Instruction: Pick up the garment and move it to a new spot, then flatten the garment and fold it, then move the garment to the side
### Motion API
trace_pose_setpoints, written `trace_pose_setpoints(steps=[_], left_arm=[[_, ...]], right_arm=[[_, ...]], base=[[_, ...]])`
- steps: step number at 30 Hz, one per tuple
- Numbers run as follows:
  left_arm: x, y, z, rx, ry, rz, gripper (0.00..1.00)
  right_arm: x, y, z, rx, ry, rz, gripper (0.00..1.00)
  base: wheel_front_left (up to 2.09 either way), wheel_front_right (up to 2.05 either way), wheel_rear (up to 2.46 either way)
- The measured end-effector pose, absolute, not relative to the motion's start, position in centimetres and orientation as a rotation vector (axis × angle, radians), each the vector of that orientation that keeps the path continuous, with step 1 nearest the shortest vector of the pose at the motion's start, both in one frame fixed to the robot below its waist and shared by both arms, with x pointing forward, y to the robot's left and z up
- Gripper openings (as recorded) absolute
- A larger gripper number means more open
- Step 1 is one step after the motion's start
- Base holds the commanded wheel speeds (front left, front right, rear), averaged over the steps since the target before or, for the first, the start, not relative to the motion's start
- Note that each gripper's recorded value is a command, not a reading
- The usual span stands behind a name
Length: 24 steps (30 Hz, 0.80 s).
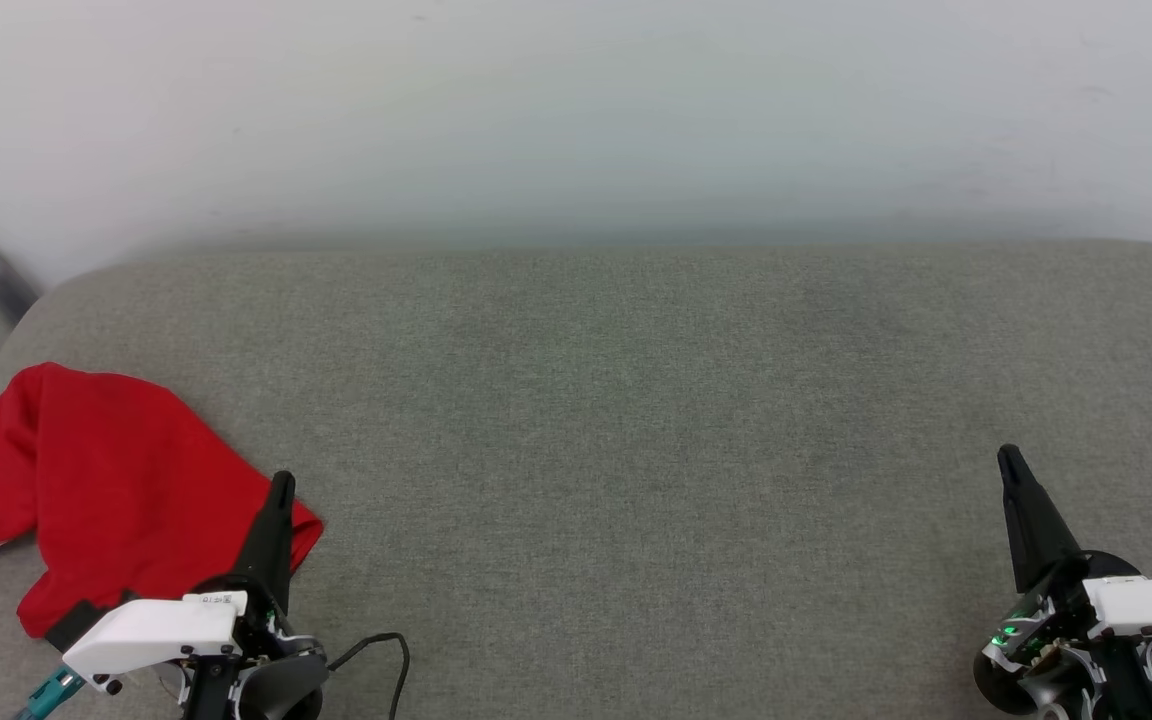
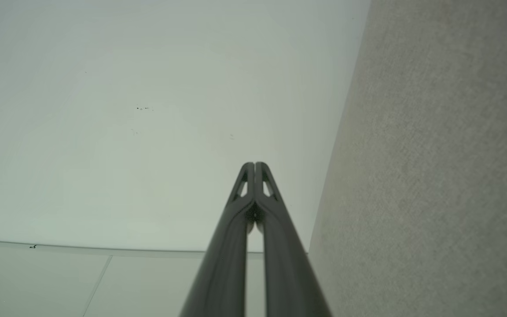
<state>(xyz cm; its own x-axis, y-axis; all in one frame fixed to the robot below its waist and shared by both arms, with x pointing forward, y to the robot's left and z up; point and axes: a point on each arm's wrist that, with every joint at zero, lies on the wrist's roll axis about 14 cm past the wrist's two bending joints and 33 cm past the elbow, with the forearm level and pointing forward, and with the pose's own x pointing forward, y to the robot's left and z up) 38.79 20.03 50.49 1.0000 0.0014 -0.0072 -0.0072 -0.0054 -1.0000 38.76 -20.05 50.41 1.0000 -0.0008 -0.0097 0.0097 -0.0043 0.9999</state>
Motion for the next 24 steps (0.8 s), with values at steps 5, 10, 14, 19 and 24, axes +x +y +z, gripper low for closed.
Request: trace_pose_setpoints(steps=[5,10,14,19,24], left_arm=[[38.79,20.03,50.49,-1.576,0.005,0.007,0.0],[38.79,20.03,50.49,-1.576,0.005,0.007,0.0],[38.79,20.03,50.49,-1.576,0.005,0.007,0.0],[38.79,20.03,50.49,-1.576,0.005,0.007,0.0],[38.78,20.03,50.49,-1.576,0.005,0.007,0.0]], right_arm=[[38.76,-20.06,50.41,1.575,0.007,-0.008,0.0],[38.76,-20.06,50.42,1.575,0.007,-0.008,0.0],[38.76,-20.06,50.41,1.575,0.007,-0.008,0.0],[38.76,-20.06,50.42,1.575,0.007,-0.008,0.0],[38.76,-20.06,50.42,1.575,0.007,-0.008,0.0]], base=[[0.0,0.0,0.0],[0.0,0.0,0.0],[0.0,0.0,0.0],[0.0,0.0,0.0],[0.0,0.0,0.0]])
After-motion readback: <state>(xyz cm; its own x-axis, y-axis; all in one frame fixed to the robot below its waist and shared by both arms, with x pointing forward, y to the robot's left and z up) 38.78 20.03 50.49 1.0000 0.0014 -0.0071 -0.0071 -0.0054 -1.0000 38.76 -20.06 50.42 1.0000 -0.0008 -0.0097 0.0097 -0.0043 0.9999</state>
